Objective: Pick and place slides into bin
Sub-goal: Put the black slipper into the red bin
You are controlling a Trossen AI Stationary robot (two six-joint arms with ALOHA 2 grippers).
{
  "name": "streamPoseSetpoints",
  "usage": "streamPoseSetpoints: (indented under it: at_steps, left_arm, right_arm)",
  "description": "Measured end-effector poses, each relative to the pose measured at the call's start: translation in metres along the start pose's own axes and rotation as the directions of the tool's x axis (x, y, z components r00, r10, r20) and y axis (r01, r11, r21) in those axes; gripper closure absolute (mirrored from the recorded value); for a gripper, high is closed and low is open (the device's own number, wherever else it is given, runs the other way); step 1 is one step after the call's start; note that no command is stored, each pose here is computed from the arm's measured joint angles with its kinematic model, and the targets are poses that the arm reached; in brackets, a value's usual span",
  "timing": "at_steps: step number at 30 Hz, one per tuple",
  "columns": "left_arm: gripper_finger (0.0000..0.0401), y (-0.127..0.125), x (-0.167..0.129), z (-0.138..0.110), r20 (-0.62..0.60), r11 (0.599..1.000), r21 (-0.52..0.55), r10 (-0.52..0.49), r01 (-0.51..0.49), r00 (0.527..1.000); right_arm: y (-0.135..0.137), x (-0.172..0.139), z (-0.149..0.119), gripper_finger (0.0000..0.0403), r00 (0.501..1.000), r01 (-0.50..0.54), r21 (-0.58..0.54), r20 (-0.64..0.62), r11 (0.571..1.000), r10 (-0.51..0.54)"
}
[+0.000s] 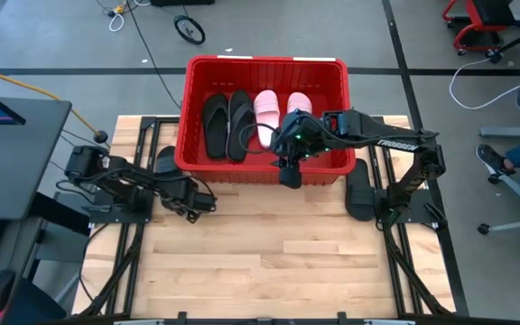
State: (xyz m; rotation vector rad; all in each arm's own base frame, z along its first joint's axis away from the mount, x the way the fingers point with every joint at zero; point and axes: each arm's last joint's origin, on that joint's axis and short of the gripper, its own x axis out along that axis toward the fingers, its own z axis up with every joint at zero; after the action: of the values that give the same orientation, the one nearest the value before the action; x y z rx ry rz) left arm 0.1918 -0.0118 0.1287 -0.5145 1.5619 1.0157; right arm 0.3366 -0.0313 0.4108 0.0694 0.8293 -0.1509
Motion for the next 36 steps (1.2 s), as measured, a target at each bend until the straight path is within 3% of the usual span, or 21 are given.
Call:
streamPoseSetpoints:
  at_steps: [4,8,13,17,19,24,27,29,31,36]
  left_arm:
    - [0.0377,-0.004,-0.008,0.001,-0.009,0.999,0.031,-0.017,0.018,1.0]
    - [0.0377,-0.023,-0.036,0.006,-0.02,0.986,0.044,-0.159,0.16,0.987]
    - [0.0378,-0.043,-0.103,0.001,-0.012,0.948,0.11,-0.298,0.298,0.954]
    - [0.0385,-0.047,-0.177,-0.014,0.023,0.893,0.14,-0.435,0.428,0.9]
    - [0.0385,-0.044,-0.218,-0.025,0.045,0.837,0.16,-0.537,0.524,0.843]
    - [0.0385,-0.018,-0.309,-0.05,0.177,0.641,0.196,-0.768,0.742,0.616]
    - [0.0385,0.008,-0.341,-0.053,0.363,0.602,0.177,-0.775,0.778,0.517]
    - [0.0385,0.024,-0.351,-0.048,0.483,0.618,0.16,-0.729,0.77,0.486]
    - [0.0385,0.037,-0.354,-0.036,0.565,0.663,0.13,-0.66,0.737,0.494]
    - [0.0385,0.053,-0.341,0.006,0.615,0.765,0.015,-0.515,0.644,0.597]
  right_arm:
    - [0.0,0.0,0.0,0.0235,1.0,0.0,0.007,0.0,1.0,0.0]
    - [0.0,0.0,0.0,0.0235,1.0,0.0,0.024,0.002,1.0,0.0]
    - [0.0,0.0,0.0,0.0234,1.0,0.001,0.042,0.003,0.999,-0.001]
    - [0.0,0.0,-0.001,0.0235,1.0,0.002,0.028,-0.01,1.0,-0.001]
    - [0.0,-0.001,-0.003,0.0237,1.0,0.003,0.017,-0.022,1.0,-0.002]
    - [-0.001,-0.014,-0.004,0.0247,1.0,0.01,0.019,-0.004,1.0,-0.01]
    - [-0.002,-0.023,-0.005,0.0253,1.0,0.012,0.021,0.012,1.0,-0.013]
    - [-0.002,-0.03,-0.006,0.0255,1.0,0.011,0.022,0.027,1.0,-0.012]
    - [-0.003,-0.037,-0.007,0.0256,0.999,0.01,0.03,0.038,1.0,-0.011]
    - [-0.004,-0.054,-0.011,0.0256,0.998,0.005,0.058,0.064,0.998,-0.009]
